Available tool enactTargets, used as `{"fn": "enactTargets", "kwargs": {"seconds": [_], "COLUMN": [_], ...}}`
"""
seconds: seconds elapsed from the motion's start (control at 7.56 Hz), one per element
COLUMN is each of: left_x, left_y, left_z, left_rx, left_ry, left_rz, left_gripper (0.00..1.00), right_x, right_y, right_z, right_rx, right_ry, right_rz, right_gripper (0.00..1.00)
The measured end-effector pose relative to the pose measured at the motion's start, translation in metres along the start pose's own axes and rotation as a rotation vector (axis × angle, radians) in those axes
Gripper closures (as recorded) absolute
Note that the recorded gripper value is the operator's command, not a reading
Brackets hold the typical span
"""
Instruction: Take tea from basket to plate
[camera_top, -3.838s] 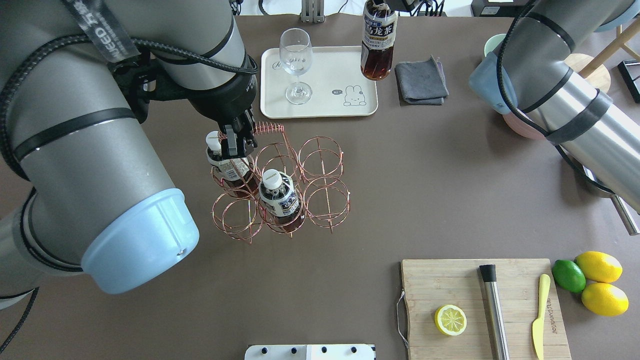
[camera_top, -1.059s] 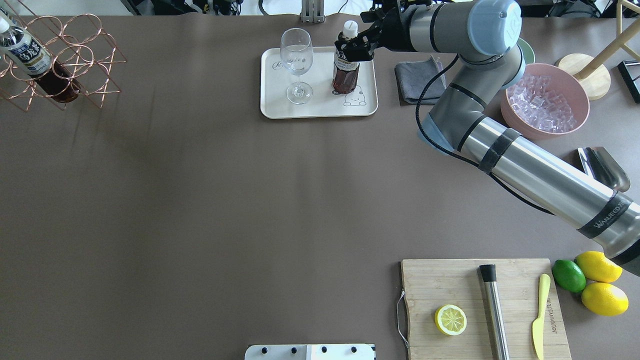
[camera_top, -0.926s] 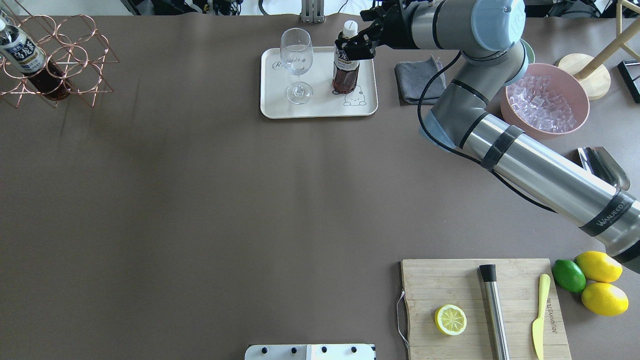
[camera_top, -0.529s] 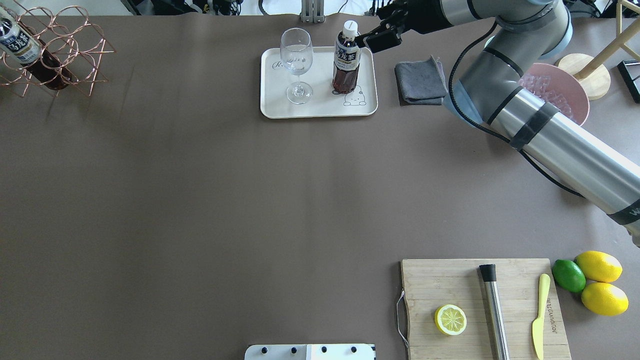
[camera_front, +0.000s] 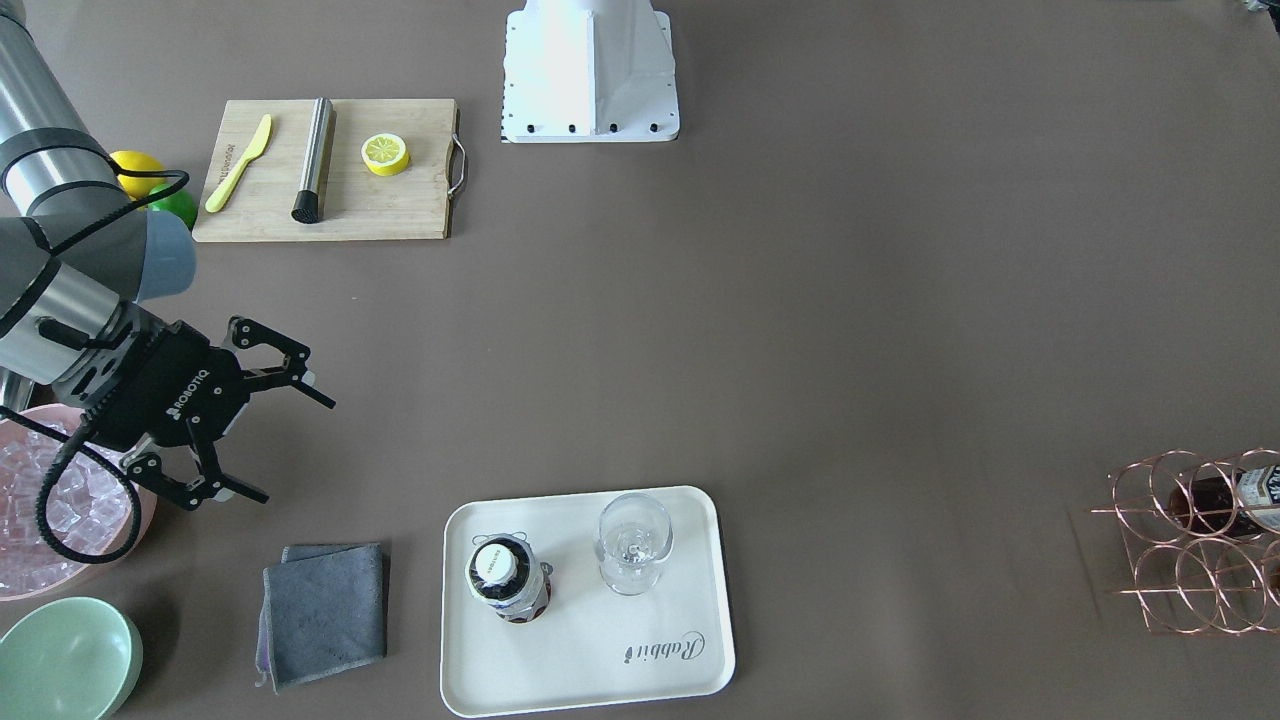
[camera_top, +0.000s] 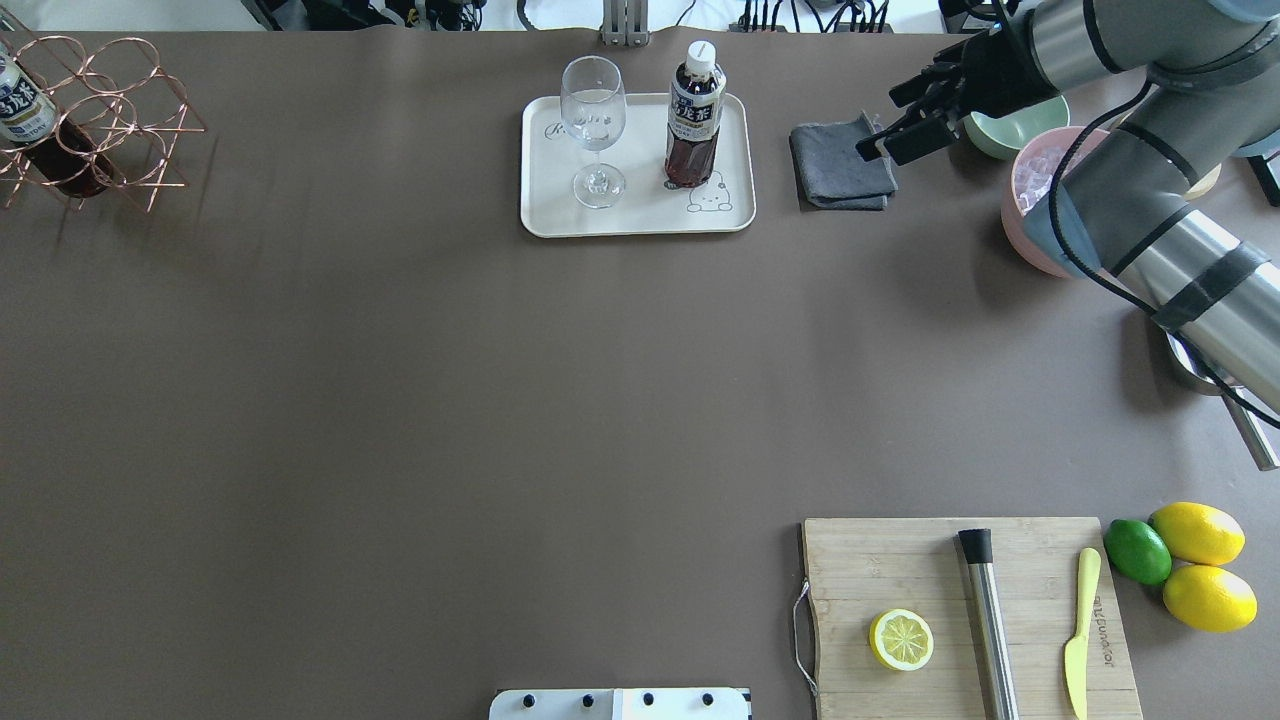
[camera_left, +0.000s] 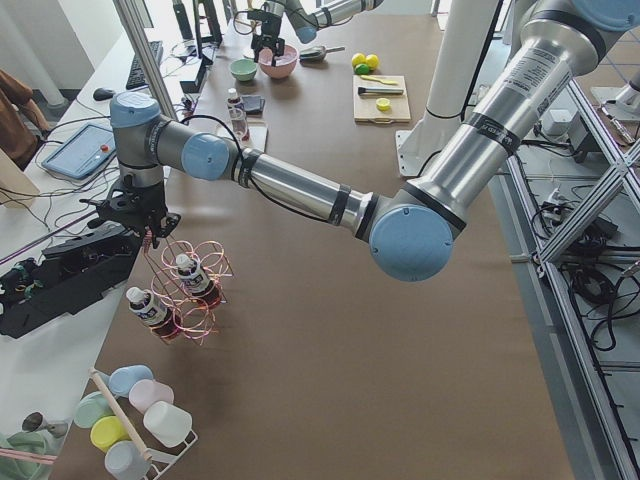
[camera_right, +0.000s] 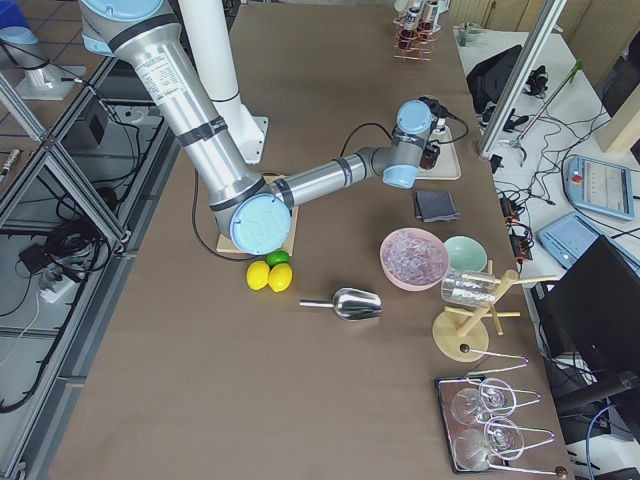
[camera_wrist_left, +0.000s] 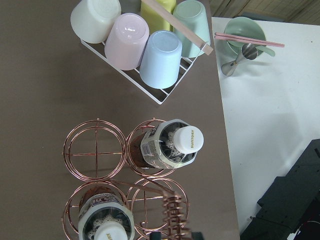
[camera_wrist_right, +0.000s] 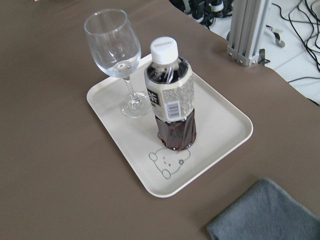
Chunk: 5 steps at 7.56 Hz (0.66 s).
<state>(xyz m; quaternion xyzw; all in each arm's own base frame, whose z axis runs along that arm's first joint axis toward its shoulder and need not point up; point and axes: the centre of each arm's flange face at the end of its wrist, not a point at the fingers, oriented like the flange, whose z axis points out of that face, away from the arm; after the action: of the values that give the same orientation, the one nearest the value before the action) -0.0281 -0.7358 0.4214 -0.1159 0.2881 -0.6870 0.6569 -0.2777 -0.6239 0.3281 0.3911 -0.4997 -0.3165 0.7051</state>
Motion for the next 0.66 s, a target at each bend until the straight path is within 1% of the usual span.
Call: {"fn": "enactTargets", "kwargs": {"seconds": [0.13,0.26,0.4,0.53,0.66], "left_x": [-0.001,-0.004,-0.007,-0.009,-0.010], "left_y": [-0.002,-0.005,-0.009,-0.011,-0.013], "left_z": [0.002,0.007,0.012,0.017,0.021], "left_rx": [0.000,-0.001,-0.002,-0.002,-0.002], "left_ry": [0.003,0.010,0.015,0.017,0.019], "left_rz": [0.002,0.006,0.009,0.010,0.012], "left_gripper": [1.00,1.00,1.00,0.01,0.02], "right_x": [0.019,0.037,0.050,0.054,0.048], "right_y": [0.019,0.037,0.057,0.090,0.134], "right_z": [-0.015,-0.035,-0.059,-0.082,-0.106], "right_rx": [-0.073,-0.138,-0.190,-0.235,-0.266], "right_ry": [-0.001,-0.003,-0.003,-0.012,-0.016], "right_rz": [0.070,0.165,0.266,0.363,0.434], "right_gripper": [0.00,0.00,0.00,0.00,0.00]}}
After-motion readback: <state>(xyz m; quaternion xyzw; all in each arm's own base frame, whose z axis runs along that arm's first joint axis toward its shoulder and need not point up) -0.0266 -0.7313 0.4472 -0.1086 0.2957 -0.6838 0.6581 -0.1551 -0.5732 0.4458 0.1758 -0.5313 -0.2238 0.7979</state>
